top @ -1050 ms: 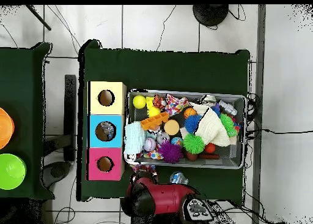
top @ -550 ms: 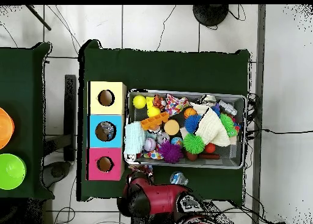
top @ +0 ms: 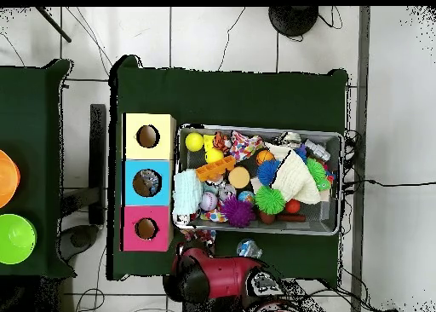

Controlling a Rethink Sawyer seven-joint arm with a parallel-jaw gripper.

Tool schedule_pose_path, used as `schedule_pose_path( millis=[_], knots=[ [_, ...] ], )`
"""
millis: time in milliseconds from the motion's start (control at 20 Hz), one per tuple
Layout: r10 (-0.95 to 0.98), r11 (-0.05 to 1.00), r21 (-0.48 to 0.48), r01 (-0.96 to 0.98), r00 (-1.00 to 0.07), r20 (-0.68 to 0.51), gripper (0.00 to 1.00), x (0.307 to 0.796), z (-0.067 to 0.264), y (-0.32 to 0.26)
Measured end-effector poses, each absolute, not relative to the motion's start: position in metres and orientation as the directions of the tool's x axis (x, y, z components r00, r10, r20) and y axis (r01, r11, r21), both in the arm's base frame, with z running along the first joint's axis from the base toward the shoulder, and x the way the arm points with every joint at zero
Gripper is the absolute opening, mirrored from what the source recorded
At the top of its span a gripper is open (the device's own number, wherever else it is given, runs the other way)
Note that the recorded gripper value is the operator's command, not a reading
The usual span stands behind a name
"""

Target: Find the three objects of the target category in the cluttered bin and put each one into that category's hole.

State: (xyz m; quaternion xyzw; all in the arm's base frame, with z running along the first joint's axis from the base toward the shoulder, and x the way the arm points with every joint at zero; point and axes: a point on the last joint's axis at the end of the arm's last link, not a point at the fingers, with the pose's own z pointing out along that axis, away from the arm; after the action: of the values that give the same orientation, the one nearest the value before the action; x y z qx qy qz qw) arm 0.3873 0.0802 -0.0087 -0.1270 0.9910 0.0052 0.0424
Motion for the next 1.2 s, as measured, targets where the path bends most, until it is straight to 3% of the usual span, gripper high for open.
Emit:
schedule_pose_path(
  millis=[500,1200],
  knots=[
    [-0.24,0.971,-0.018,-0.239,-0.964,-0.113,0.0,0.4,0.009,0.075],
    [-0.109,0.991,-0.084,-0.108,-0.994,-0.013,0.0,0.441,0.147,0.022]
  ],
)
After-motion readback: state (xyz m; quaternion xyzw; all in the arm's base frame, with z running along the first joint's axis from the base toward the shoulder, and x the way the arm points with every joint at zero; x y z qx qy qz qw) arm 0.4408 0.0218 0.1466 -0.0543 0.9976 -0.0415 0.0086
